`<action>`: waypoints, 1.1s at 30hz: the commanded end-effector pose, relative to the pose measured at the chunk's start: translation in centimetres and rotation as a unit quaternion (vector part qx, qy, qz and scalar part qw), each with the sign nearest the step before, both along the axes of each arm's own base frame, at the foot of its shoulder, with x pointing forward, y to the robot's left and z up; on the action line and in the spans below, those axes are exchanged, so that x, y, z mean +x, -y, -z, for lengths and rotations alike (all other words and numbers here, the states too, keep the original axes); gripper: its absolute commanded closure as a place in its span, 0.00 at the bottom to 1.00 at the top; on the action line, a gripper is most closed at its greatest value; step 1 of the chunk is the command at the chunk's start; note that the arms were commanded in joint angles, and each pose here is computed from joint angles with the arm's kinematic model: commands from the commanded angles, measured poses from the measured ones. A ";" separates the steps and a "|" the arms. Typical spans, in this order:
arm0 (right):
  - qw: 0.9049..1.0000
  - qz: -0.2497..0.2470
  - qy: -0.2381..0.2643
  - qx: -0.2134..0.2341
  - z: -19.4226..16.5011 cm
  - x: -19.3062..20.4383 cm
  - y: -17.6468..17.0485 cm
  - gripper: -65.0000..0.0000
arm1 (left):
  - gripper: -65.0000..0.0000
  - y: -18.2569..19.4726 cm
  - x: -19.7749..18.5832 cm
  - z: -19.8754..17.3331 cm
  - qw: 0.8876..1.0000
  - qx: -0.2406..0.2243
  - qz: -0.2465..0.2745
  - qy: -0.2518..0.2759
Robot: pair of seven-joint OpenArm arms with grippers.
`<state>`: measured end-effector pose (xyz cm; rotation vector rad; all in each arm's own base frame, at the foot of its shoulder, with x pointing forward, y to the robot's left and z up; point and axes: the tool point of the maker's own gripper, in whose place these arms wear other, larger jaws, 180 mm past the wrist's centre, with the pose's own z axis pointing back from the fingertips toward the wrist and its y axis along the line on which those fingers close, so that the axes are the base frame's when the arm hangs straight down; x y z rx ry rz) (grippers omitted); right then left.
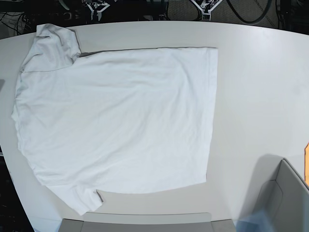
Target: Fold the T-shirt properly
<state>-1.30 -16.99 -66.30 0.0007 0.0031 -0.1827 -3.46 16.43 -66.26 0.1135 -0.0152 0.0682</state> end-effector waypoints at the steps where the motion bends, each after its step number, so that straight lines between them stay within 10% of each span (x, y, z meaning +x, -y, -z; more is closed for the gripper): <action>1: 1.000 0.002 0.004 0.003 0.0 0.3 -0.4 1.00 | 1.00 -0.1 0.2 0.0 1.000 0.003 0.002 0.003; 20: 0.999 -0.001 0.026 0.026 0.0 -1.0 -3.8 1.00 | 1.00 1.9 0.4 0.1 1.000 -0.013 -0.004 0.006; 33: 1.000 -0.007 0.030 -0.003 -0.2 -1.7 0.0 1.00 | 1.00 -1.6 1.3 -0.1 1.000 0.013 -0.002 0.013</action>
